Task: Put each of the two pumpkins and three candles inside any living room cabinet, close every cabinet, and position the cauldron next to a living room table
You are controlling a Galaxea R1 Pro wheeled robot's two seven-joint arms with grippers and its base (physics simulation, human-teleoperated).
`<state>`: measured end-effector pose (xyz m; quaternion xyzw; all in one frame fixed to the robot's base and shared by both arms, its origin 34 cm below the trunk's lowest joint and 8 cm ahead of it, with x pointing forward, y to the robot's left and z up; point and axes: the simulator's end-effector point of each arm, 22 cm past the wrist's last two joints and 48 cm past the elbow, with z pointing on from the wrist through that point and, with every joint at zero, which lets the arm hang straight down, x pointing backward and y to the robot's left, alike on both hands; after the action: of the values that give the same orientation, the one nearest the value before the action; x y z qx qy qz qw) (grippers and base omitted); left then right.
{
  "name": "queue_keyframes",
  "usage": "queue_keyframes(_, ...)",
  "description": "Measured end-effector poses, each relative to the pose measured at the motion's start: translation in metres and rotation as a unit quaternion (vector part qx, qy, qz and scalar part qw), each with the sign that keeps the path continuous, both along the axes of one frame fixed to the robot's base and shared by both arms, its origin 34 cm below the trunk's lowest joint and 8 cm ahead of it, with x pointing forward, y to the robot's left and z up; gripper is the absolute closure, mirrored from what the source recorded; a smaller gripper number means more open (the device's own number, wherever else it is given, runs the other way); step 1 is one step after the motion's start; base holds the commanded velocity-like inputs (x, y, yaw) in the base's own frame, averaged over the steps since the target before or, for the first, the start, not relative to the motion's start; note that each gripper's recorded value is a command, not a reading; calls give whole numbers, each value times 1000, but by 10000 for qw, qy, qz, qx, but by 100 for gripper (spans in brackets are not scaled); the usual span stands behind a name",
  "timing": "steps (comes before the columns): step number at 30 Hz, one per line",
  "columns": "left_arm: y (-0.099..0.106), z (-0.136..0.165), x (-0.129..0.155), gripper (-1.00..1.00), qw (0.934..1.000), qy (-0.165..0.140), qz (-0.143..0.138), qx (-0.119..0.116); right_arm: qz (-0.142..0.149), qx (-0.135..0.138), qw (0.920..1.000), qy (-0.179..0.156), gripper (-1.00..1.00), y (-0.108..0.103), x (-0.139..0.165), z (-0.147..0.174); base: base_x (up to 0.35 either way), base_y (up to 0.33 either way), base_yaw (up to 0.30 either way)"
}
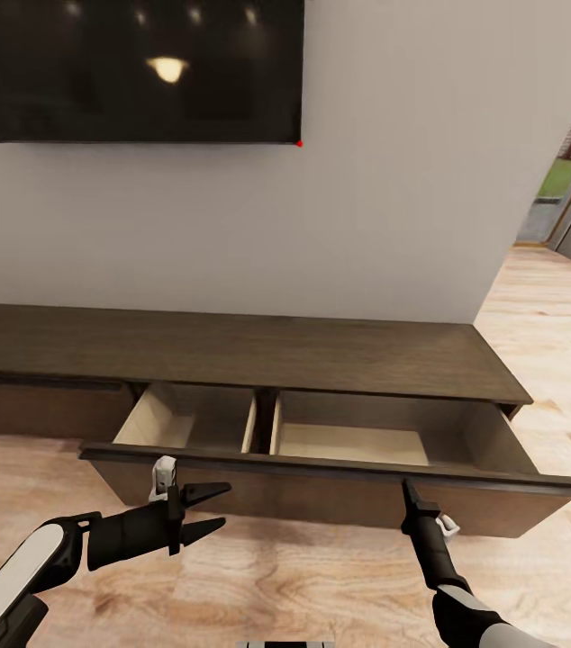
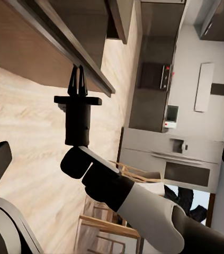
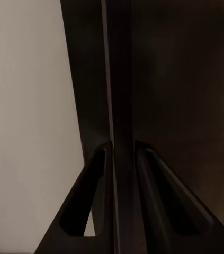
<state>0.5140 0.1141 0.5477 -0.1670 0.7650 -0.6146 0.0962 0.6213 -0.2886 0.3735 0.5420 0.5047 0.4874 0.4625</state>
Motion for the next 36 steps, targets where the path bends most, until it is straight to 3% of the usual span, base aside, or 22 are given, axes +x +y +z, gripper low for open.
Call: queue_keyframes(36,0,0,0,-100,10000,2,0,0,54,-17,10000,2,100,3,0,0,-81,0,0)
